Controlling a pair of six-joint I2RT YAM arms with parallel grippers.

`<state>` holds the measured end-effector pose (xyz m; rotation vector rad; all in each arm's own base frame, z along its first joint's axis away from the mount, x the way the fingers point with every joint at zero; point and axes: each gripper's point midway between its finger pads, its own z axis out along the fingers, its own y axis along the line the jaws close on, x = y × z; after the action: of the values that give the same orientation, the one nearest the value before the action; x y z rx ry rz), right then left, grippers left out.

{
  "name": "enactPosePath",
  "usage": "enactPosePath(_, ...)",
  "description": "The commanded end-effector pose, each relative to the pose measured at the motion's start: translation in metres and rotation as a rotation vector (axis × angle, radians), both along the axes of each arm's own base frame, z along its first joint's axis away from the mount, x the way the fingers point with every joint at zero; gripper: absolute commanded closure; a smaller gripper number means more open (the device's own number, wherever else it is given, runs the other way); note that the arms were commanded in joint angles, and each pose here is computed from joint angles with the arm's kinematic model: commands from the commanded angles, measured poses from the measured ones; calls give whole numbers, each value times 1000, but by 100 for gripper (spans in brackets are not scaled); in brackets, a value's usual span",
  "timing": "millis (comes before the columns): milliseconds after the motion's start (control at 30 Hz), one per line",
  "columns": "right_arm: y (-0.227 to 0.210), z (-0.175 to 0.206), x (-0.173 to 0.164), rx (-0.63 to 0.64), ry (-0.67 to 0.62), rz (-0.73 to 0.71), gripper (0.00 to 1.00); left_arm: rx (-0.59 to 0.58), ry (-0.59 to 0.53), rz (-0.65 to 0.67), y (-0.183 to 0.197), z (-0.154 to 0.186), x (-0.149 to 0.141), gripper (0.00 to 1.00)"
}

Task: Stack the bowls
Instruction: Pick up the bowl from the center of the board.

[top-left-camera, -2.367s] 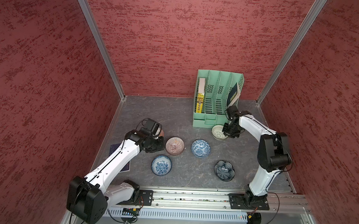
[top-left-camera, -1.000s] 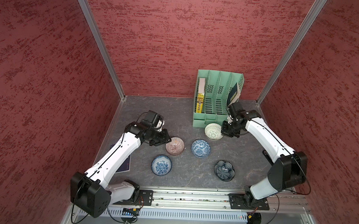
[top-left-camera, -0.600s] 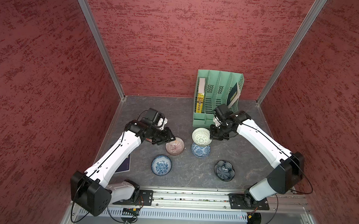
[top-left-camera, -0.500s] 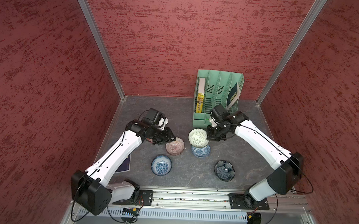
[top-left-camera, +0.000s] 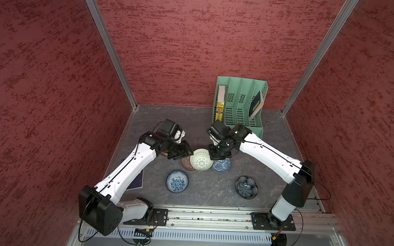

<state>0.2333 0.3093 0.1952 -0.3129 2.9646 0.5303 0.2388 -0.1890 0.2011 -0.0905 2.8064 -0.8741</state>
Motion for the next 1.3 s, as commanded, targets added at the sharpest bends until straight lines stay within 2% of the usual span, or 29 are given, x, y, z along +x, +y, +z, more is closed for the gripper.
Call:
enactPosePath(0,14,18,-1,28,-41,13,100,41,-28,-6,8,5,-4,59)
enactPosePath(633,35,21,-7,30,-50,55,100,74,5,-22,11,-10,-11,61)
enactPosePath(1267,33,18,-5,6,-62,54,100,176,3,-55,20,-11,-24,76)
